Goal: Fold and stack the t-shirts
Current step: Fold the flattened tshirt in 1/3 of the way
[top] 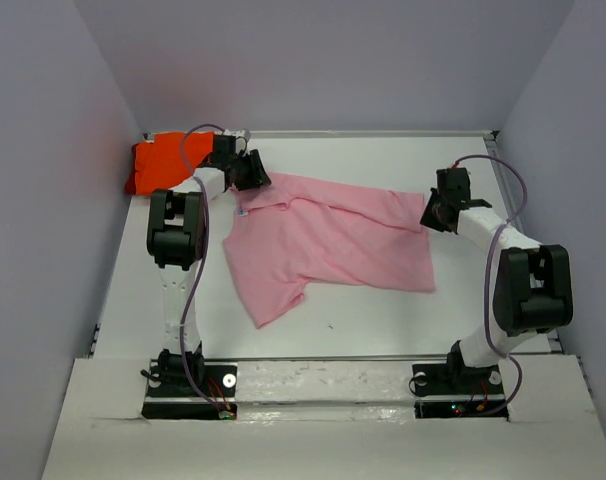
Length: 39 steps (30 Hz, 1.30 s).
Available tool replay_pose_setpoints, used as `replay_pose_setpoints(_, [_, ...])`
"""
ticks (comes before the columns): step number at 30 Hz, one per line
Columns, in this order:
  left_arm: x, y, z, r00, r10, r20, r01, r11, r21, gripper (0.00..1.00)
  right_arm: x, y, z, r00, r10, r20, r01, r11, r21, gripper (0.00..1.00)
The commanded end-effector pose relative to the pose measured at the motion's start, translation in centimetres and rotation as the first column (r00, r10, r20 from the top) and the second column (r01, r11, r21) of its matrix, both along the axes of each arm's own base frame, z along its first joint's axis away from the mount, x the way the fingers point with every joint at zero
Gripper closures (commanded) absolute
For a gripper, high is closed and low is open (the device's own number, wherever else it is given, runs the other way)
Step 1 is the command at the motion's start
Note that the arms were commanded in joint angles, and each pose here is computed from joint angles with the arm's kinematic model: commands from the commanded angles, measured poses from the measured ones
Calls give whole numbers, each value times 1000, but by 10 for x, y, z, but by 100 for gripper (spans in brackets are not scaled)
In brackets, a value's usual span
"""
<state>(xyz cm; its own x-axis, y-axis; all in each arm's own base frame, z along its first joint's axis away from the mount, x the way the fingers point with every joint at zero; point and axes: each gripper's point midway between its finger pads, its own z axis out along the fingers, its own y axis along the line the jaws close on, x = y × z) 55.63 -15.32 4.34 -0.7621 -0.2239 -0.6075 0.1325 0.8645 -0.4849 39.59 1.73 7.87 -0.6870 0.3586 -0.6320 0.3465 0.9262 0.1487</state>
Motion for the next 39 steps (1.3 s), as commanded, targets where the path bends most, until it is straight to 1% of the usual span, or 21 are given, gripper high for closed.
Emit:
replay_pose_setpoints(1, [7,-1,33,999,-7,52,9,1000,-29,48,2,-10,24,999,-18,33,20,998,-64,100])
replay_pose_setpoints(6, [7,0,34,999,-6,50,8,999,-37,48,-6,-19,29,999,-31,21,32,996,-88,100])
replay_pose_setpoints(10, [7,1,35,999,-4,50,7,999,-47,48,-11,-22,33,999,-45,29,48,995,-82,100])
replay_pose_setpoints(13, [7,1,35,999,-7,49,9,999,-51,48,-2,-20,33,999,-36,29,38,996,-78,100])
replay_pose_setpoints(15, [7,0,34,999,-7,48,9,999,-53,48,8,-16,26,1000,-20,8,21,998,-66,87])
replay_pose_setpoints(16, [7,0,33,999,-10,46,13,998,-56,48,20,-11,35,999,-10,34,12,999,-45,83])
replay_pose_setpoints(17, [7,0,33,999,-11,45,14,998,-55,48,26,-8,35,999,0,38,2,999,-33,69])
replay_pose_setpoints(18, [6,0,32,999,-10,43,13,998,-56,48,32,-5,36,999,9,42,-8,1000,-23,64])
replay_pose_setpoints(19, [6,0,32,999,-10,45,13,999,-51,48,38,-3,27,1000,11,22,-11,1000,-14,61])
replay_pose_setpoints(20, [6,0,32,999,-9,43,11,999,-50,48,49,1,33,999,26,44,-26,1000,4,58])
replay_pose_setpoints(22, [6,1,31,999,-9,46,11,999,-44,51,59,5,22,999,35,29,-36,999,18,57])
replay_pose_setpoints(23, [6,2,30,999,-9,45,11,999,-44,55,69,9,26,998,47,48,-49,998,29,57])
replay_pose_setpoints(24, [6,1,29,999,-12,43,13,999,-42,57,73,10,23,998,50,44,-52,998,33,57])
replay_pose_setpoints(25, [6,1,28,999,-13,42,14,999,-41,57,76,11,9,999,52,17,-52,998,41,57])
replay_pose_setpoints(27, [6,1,27,999,-12,42,14,999,-37,60,85,15,5,998,59,18,-60,997,55,57])
replay_pose_setpoints(28, [6,2,27,999,-14,44,15,999,-31,60,88,20,-5,997,72,5,-72,994,80,57])
replay_pose_setpoints(31, [6,4,28,999,-10,46,11,1000,-22,57,95,28,-15,996,84,5,-83,989,122,54])
replay_pose_setpoints(32, [6,5,28,999,-9,46,10,1000,-21,55,98,37,-21,994,113,5,-112,980,162,52])
replay_pose_setpoints(33, [6,4,29,999,-10,46,11,1000,-19,50,99,39,-23,993,116,2,-114,978,173,51])
replay_pose_setpoints(39, [6,9,19,1000,-2,31,1,1000,9,48,105,58,-38,987,159,-13,-151,959,241,49])
